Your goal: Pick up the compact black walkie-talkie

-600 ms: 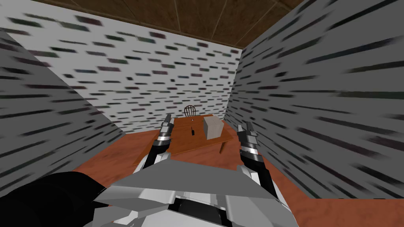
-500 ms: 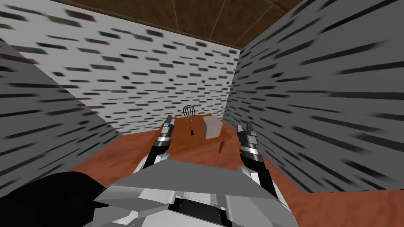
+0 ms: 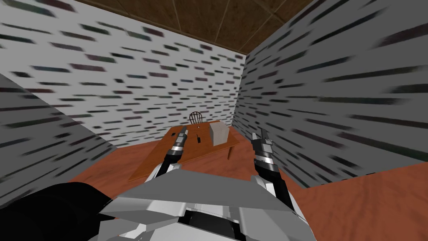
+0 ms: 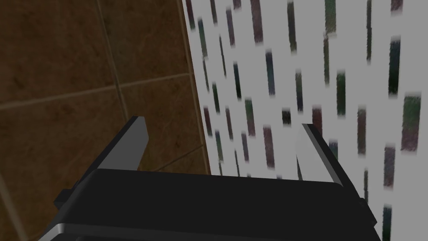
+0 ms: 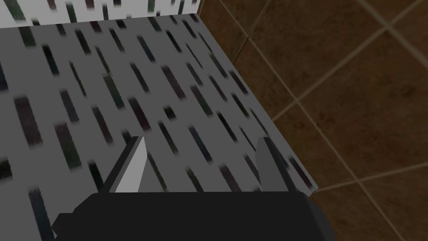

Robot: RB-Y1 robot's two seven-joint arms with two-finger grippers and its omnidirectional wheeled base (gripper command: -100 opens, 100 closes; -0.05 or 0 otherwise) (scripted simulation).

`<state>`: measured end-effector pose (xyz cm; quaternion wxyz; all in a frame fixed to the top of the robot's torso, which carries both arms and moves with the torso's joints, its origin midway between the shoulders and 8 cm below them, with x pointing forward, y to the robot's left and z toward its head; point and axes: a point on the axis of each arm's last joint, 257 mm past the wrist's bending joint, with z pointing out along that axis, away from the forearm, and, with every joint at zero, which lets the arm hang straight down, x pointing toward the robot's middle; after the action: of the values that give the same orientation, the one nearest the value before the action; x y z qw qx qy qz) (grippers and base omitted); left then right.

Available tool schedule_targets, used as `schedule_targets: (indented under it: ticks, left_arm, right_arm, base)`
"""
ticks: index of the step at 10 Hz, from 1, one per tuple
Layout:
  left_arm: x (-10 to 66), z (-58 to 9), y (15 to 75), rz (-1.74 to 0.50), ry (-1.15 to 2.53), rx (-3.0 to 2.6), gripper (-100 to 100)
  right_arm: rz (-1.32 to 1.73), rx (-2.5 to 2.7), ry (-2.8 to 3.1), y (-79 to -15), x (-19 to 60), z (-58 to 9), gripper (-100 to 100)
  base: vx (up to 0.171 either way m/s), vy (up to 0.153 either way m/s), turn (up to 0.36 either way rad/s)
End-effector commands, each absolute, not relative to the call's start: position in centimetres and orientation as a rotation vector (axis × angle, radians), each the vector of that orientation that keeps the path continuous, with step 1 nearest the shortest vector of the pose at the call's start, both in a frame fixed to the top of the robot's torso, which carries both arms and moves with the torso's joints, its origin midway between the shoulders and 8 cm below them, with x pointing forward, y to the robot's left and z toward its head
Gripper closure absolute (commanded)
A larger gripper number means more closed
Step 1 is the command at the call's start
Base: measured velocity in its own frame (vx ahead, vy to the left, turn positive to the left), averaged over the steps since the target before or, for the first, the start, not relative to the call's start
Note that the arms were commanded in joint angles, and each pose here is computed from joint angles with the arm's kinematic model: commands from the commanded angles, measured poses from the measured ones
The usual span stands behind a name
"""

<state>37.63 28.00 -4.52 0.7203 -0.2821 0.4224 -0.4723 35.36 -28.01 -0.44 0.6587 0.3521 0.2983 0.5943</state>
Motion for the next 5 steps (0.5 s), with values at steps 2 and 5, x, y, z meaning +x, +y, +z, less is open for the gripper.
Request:
schedule_targets:
  ticks: [2,5]
  left_arm:
    - [38.8,-8.0,28.2,-1.019,1.008,-0.666,-100]
    - [39.7,-11.3,28.5,-0.991,1.080,-0.707,-100]
  right_arm:
    - [1.345,0.797,0.675,-28.0,35.4,-0.4,0]
    - [1.345,0.797,0.675,-28.0,35.4,-0.4,0]
  base:
    - [-0.028,-0.062,-0.133]
    - [-0.030,-0.073,-0.137]
